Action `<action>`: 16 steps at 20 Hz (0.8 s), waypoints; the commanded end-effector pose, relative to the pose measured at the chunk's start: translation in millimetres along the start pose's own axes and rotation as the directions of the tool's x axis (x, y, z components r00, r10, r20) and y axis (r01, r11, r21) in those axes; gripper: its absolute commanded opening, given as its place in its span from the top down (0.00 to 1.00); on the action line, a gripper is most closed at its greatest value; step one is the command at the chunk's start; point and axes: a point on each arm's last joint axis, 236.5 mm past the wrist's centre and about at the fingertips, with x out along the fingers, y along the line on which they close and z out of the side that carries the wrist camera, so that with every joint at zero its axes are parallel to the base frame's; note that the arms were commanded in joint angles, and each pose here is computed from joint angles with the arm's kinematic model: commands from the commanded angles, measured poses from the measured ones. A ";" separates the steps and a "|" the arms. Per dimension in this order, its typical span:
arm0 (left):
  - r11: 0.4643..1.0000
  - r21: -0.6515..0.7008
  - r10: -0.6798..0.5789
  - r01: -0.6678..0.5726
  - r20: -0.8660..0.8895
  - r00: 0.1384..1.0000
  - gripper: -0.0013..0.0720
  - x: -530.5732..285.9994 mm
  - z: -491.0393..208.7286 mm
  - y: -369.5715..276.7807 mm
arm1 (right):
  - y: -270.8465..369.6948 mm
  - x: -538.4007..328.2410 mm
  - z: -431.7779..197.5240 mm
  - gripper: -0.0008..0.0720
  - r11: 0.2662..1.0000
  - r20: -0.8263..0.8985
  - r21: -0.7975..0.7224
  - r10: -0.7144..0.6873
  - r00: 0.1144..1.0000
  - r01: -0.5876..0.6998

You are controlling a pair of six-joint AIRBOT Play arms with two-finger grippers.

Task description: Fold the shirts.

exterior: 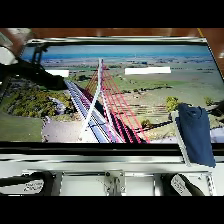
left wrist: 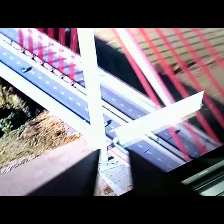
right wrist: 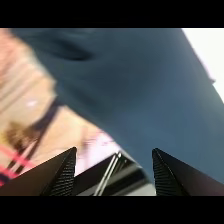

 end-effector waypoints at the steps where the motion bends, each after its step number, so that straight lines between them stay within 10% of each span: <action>1: 0.980 0.086 0.192 -0.181 -0.149 0.970 0.02 42.3 -22.5 0.2 | 78.3 15.8 -20.9 0.05 0.932 -0.054 -0.363 -0.032 0.998 0.010; 16: 0.981 0.095 0.186 -0.171 -0.189 0.964 0.03 57.4 -29.1 -7.5 | 122.4 48.5 -54.1 0.06 0.867 -0.121 -0.496 -0.121 0.985 0.046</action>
